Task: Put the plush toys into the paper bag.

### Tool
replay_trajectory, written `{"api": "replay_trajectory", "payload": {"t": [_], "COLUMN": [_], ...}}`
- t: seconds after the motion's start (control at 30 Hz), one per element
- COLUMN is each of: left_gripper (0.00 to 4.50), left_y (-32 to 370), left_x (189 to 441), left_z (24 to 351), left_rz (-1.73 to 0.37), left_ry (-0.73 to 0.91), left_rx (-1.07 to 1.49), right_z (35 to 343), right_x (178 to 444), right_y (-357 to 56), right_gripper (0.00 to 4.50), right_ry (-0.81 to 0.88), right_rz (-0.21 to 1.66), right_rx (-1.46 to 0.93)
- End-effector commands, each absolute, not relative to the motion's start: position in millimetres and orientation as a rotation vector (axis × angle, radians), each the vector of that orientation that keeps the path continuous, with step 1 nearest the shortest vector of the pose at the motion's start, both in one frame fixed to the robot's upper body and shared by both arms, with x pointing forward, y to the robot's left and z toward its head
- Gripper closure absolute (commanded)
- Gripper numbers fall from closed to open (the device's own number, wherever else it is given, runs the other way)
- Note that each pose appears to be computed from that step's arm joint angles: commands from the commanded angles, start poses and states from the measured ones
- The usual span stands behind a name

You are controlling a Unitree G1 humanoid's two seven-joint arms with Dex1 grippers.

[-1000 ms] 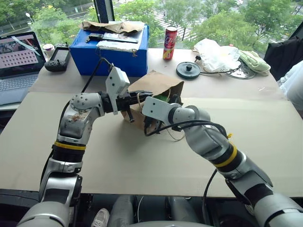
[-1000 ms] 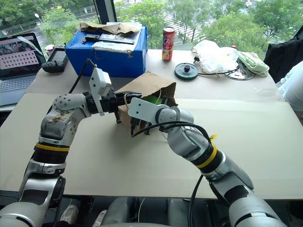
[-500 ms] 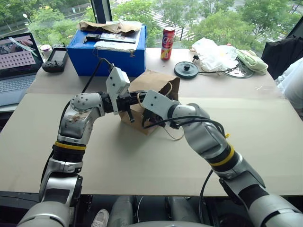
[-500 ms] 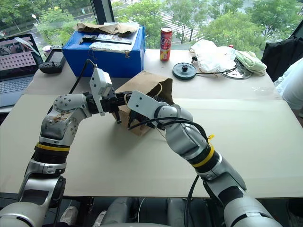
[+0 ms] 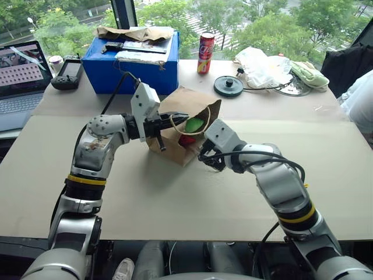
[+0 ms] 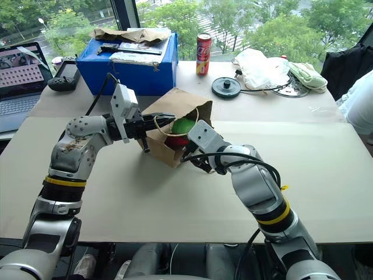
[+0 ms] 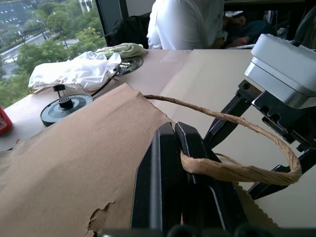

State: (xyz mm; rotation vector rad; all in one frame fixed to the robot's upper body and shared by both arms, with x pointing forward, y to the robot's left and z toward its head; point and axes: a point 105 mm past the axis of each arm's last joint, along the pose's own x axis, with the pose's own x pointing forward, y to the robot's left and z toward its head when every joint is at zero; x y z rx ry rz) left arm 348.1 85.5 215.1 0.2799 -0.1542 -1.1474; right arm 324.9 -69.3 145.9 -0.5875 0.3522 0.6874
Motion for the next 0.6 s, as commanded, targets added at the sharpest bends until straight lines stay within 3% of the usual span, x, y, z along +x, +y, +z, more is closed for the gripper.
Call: {"api": "replay_trajectory", "payload": {"t": [0.03,0.2,0.3,0.53,0.6], "left_gripper": [4.5,4.5,4.5,4.5,4.5], "left_y": [82,82,82,83,83], "left_x": [346,346,346,345,346], "left_z": [228,228,229,229,229], "left_rz": [-1.158,-1.158,-1.158,-1.157,-1.157], "left_ry": [-0.209,-0.212,-0.213,-0.212,-0.212], "left_rx": [0.309,0.308,0.308,0.311,0.312], "right_z": [139,127,119,116,118], "right_x": [331,335,336,337,337], "right_y": [-65,-59,-59,-62,-62], "right_gripper": [0.91,0.91,1.55,4.06,4.46], "right_ry": [0.348,0.375,0.395,0.404,0.397], "right_rz": [0.667,0.676,0.676,0.675,0.67], "right_rx": [-0.605,-0.605,-0.598,-0.574,-0.568]}}
